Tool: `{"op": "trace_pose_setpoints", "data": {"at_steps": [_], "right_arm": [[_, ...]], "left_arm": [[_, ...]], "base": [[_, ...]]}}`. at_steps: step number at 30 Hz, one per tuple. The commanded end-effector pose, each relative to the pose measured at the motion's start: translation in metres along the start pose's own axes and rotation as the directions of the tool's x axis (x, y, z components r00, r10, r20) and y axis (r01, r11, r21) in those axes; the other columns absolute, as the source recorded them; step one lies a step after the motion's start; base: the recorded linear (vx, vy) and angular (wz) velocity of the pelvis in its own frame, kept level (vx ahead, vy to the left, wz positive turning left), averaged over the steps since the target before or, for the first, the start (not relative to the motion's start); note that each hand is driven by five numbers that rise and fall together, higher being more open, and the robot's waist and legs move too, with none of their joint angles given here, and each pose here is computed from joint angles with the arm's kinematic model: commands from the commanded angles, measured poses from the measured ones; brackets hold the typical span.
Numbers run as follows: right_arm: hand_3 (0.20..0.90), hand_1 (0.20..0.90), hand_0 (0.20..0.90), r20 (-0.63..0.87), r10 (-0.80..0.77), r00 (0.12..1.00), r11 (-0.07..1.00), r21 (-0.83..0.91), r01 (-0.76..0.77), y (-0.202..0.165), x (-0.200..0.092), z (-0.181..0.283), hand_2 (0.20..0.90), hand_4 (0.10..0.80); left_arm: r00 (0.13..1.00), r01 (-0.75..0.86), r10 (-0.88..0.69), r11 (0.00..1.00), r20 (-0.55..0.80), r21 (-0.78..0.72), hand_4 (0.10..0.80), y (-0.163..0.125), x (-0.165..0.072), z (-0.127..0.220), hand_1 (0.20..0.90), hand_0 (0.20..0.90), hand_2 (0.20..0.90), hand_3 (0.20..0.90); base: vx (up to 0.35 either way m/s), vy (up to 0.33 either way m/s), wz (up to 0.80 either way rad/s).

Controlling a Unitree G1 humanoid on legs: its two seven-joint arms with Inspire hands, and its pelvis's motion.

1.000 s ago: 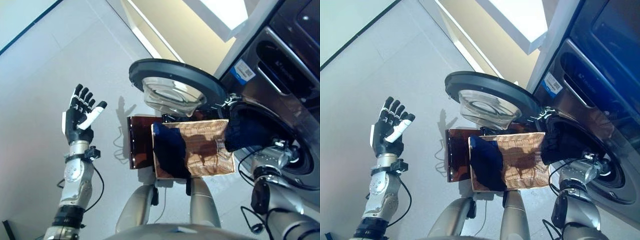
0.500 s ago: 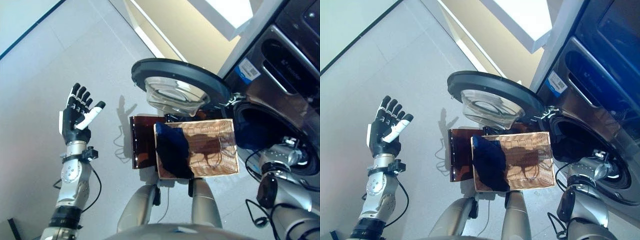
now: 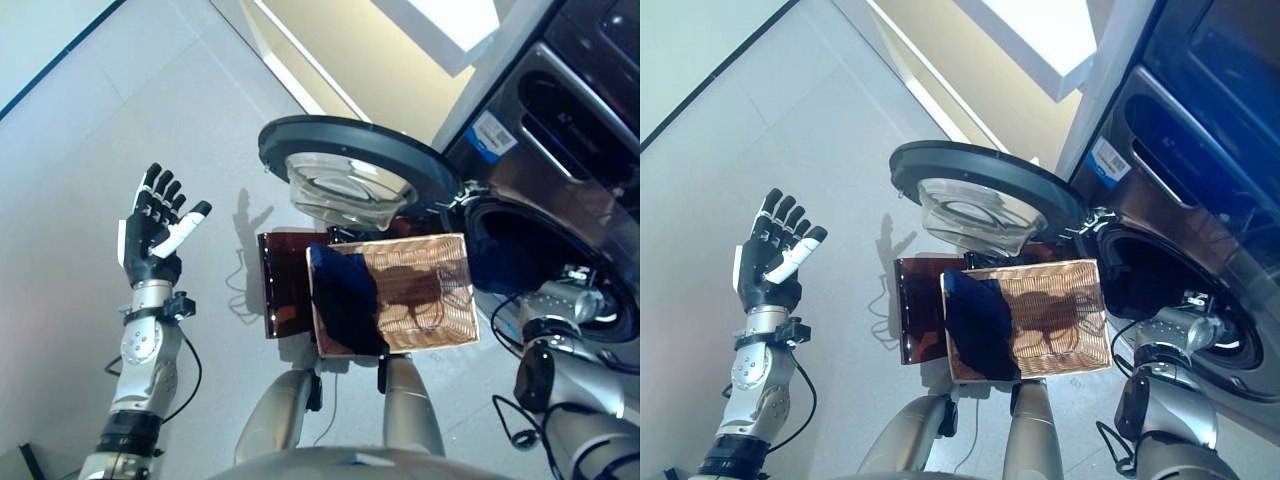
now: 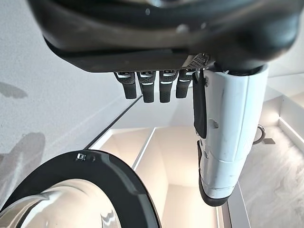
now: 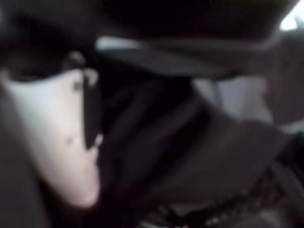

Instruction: Pick up the clothes and place them into the washing machine

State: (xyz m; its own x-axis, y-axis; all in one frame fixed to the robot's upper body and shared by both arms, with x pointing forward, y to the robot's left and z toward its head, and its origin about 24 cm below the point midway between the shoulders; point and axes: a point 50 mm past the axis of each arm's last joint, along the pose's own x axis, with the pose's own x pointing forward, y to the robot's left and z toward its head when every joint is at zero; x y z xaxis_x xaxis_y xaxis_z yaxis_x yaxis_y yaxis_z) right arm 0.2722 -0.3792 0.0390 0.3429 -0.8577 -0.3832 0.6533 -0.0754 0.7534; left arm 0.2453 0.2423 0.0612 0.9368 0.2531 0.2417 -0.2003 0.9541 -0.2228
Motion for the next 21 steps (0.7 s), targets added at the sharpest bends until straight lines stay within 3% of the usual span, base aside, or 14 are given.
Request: {"op": "trace_pose_setpoints", "data": {"at_steps": [1, 7, 16, 21], "right_arm": [[0.900, 0.900, 0.900, 0.259, 0.408, 0.876, 0.900, -0.277, -0.337, 0.077, 0.001, 0.074, 0.900, 0.800], [0.900, 0.900, 0.900, 0.172, 0.450, 0.876, 0.810, -0.492, -0.320, 0.071, 0.004, 0.062, 0.900, 0.800], [0.900, 0.900, 0.900, 0.080, 0.533, 0.842, 0.716, -0.573, -0.399, 0.064, -0.008, 0.033, 0.900, 0.800], [0.900, 0.900, 0.900, -0.003, 0.625, 0.781, 0.526, -0.738, -0.424, 0.066, -0.019, 0.017, 0.900, 0.800]], "left_arm": [[0.966, 0.039, -0.040, 0.999, 0.256, 0.007, 0.800, 0.002, 0.005, 0.047, 0.900, 0.900, 0.900, 0.900], [0.971, 0.045, -0.045, 0.999, 0.233, 0.004, 0.800, 0.006, 0.002, 0.044, 0.900, 0.900, 0.900, 0.900], [0.974, 0.027, -0.024, 1.000, 0.225, -0.007, 0.800, 0.010, 0.000, 0.040, 0.900, 0.900, 0.900, 0.900], [0.975, 0.030, -0.026, 0.999, 0.222, -0.015, 0.800, 0.009, -0.001, 0.038, 0.900, 0.900, 0.900, 0.900]], "base": [[0.000, 0.000, 0.00], [0.000, 0.000, 0.00], [0.002, 0.002, -0.02], [-0.003, 0.000, -0.01]]}}
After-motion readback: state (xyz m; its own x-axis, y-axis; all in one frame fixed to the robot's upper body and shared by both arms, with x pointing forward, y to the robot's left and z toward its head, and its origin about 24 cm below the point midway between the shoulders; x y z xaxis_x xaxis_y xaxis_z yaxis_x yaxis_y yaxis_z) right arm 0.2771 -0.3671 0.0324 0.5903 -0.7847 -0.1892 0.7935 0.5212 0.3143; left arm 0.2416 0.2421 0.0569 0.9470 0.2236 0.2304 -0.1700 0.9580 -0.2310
